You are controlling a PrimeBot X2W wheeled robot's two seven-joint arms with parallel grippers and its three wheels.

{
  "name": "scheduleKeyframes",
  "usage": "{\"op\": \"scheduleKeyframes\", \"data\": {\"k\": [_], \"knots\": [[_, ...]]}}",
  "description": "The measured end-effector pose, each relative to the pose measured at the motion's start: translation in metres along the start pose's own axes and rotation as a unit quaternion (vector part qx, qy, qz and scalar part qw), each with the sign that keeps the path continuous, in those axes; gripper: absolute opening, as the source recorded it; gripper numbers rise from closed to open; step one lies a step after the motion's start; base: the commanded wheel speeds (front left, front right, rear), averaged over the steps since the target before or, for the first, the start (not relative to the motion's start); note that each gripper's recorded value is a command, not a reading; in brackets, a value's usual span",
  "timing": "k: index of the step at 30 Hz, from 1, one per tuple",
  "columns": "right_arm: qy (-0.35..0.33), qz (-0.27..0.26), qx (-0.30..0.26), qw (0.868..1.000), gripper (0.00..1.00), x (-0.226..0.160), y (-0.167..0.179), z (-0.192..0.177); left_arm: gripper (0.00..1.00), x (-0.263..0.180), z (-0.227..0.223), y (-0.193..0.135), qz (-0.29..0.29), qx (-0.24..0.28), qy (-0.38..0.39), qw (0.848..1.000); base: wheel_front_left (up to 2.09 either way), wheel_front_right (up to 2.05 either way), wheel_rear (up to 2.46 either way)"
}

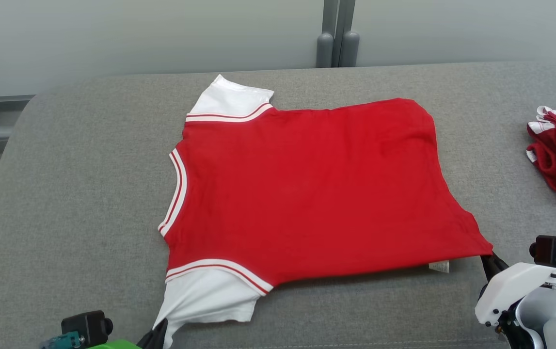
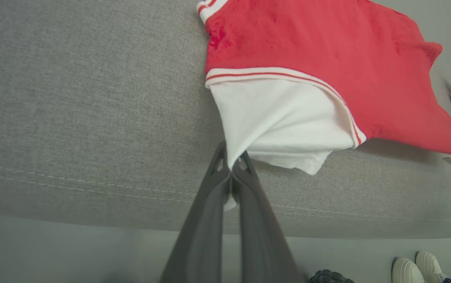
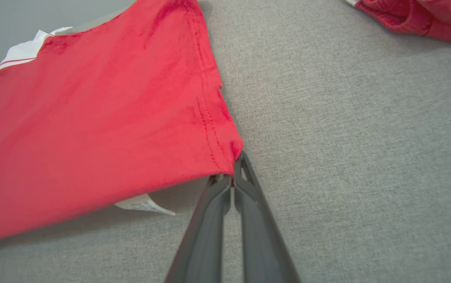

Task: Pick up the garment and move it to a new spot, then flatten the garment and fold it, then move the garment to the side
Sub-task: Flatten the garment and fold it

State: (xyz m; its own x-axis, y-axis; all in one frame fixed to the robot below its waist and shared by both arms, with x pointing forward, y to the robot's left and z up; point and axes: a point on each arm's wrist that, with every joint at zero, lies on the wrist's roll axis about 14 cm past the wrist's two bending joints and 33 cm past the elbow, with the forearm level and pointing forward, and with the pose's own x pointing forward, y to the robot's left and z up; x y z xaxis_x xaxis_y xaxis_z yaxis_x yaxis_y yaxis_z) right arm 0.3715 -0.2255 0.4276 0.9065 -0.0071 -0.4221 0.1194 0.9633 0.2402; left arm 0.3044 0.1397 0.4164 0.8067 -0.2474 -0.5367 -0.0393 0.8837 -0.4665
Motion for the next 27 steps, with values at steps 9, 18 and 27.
{"op": "scheduleKeyframes", "data": {"k": [9, 18, 27], "knots": [[0.001, 0.014, -0.011, 1.0, 0.0, -0.005, 0.01, 0.0, 0.0, -0.009, -0.002, -0.009, -0.017, -0.025, 0.022, 0.999, 0.0, 0.0, 0.0], [-0.012, 0.032, -0.023, 0.999, 0.0, 0.012, 0.025, 0.019, 0.0, 0.028, 0.045, -0.043, -0.063, 0.002, 0.001, 0.998, 0.0, 0.0, 0.0], [-0.008, 0.04, -0.03, 0.999, 0.0, 0.044, 0.034, 0.032, 0.0, 0.076, 0.082, -0.05, -0.058, 0.016, -0.006, 0.998, 0.0, 0.0, 0.0]]}}
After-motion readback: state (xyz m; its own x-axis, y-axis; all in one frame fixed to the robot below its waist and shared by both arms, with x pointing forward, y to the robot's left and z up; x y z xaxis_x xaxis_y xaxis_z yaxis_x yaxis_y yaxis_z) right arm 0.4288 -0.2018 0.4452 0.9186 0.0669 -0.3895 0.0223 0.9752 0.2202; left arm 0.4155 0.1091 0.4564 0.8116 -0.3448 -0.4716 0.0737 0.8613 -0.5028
